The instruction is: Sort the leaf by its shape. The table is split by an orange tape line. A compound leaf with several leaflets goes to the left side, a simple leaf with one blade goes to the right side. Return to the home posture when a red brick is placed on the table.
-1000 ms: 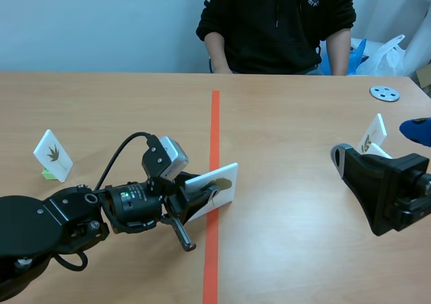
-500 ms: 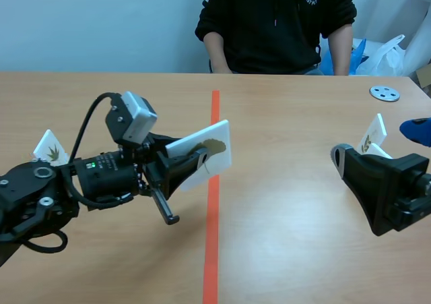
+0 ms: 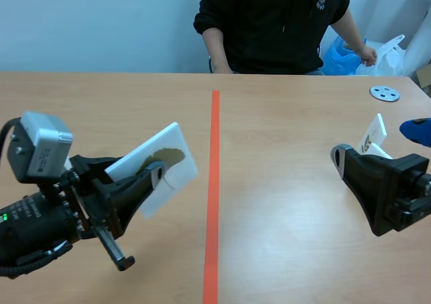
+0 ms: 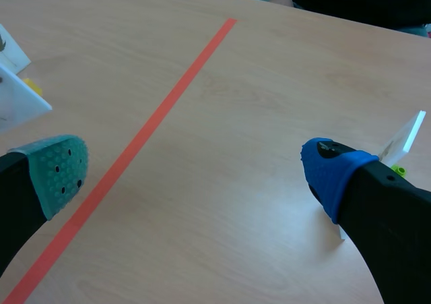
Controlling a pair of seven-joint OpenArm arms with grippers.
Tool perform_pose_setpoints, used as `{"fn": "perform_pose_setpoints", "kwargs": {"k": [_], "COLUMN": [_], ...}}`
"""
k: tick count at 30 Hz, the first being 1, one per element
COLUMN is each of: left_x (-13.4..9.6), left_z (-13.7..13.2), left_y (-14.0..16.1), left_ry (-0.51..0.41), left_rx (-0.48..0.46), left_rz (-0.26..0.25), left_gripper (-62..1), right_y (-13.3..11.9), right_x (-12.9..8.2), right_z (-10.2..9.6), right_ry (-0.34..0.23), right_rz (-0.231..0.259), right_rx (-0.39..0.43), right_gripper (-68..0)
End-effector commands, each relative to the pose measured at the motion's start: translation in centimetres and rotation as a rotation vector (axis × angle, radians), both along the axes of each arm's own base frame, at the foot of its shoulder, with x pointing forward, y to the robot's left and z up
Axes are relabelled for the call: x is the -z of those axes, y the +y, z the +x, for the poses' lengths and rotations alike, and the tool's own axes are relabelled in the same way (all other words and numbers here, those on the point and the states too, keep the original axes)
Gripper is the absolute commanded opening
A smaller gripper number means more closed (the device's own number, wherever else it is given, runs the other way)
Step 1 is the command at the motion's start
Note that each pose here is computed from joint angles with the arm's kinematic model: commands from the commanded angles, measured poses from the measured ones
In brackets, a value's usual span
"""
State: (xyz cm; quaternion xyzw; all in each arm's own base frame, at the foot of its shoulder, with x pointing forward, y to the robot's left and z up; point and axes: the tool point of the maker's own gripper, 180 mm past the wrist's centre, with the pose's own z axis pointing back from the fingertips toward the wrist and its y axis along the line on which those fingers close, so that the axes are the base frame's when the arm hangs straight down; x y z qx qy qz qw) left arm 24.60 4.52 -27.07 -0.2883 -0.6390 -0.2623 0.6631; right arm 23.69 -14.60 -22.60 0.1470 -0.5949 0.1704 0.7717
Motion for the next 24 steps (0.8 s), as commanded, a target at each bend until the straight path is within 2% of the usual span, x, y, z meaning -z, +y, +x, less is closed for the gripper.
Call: {"fn": "perform_pose_setpoints", "kwargs": {"k": [1,8,13,19,24], "left_x": [0.1,2.1,2.6,4.2,5.8], "left_z": [0.9,2.9,3.6,4.1,5.0], "left_y": [1.3,7.5,10.2,13.4,15.5], "left_ry": [0.001,0.068,0.085,0.131,0.164], "left_rx": [-0.071,-0.354,-0.469,-0.619,-0.698], "left_rz": [0.006,0.110,0.144,0.126,0.102], "left_gripper": [-55.2,-55.2,-55.2,-55.2,-55.2], "right_y": [0.0,0.0,0.0,0.0,0.0], "right_x": [-0.8,-0.8,-0.8,-1.0,-1.0], "right_z": [0.4,0.4,0.4,0.6,0.7], "right_ry": [-0.032,-0.032,-0.032,-0.041,-0.042], "right_rz": [0.011,0.011,0.012,0.011,0.012], "right_rx": [0.004,0.004,0.004,0.004,0.004], "right_gripper": [0.4,0.4,0.4,0.4,0.4]}}
